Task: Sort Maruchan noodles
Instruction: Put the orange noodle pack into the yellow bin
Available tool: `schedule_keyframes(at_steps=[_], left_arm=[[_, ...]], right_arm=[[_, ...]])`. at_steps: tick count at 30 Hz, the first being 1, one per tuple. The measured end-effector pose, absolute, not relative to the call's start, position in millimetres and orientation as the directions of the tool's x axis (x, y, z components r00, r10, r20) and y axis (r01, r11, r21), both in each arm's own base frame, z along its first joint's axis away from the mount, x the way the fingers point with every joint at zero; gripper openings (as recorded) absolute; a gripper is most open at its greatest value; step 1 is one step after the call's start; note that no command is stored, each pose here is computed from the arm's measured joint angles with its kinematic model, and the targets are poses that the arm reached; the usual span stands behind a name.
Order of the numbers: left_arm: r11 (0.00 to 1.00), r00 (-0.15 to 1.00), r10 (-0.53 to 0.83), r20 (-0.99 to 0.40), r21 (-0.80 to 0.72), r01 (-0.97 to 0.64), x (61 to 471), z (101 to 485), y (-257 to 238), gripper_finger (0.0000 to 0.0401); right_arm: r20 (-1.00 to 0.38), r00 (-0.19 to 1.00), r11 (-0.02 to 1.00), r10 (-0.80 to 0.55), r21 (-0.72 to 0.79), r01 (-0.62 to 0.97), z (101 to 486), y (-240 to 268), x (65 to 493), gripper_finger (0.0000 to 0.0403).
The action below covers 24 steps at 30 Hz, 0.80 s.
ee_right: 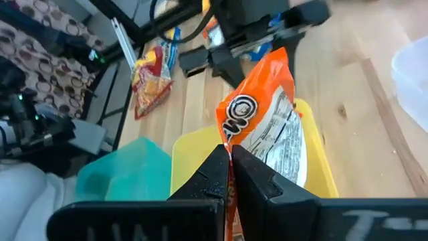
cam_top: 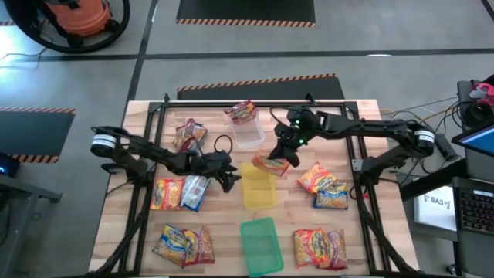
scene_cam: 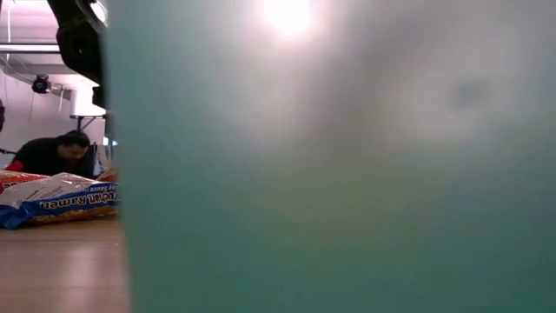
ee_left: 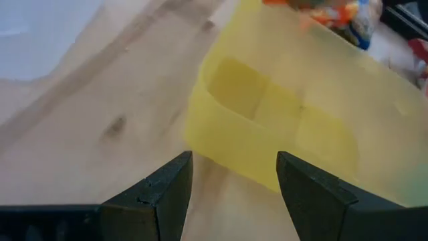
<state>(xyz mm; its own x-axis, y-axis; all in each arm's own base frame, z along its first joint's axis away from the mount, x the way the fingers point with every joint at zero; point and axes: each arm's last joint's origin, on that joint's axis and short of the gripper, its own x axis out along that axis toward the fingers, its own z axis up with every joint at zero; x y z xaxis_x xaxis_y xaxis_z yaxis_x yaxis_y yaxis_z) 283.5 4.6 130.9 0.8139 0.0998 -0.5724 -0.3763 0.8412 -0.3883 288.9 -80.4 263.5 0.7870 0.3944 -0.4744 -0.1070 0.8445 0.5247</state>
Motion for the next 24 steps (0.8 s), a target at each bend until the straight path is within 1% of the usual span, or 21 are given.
schedule_keyframes(at_steps=[4,13,21,24], left_arm=[[0.842,0.81,0.122,-0.573,-0.373,-0.391,285,126,13,0.0199],[0.856,0.831,0.135,-0.539,-0.359,-0.372,288,129,17,0.0199],[0.862,0.834,0.128,-0.537,-0.356,-0.362,288,130,17,0.0199],[0.862,0.836,0.125,-0.534,-0.358,-0.358,289,131,17,0.0199]], right_arm=[[-0.489,0.772,0.851,0.406,0.51,-0.124,266,-81,299,0.0008],[-0.496,0.759,0.865,0.421,0.472,-0.171,278,-81,318,0.0008],[-0.523,0.738,0.85,0.427,0.511,-0.129,282,-82,319,0.0009],[-0.548,0.715,0.838,0.434,0.536,-0.097,286,-80,315,0.0016]])
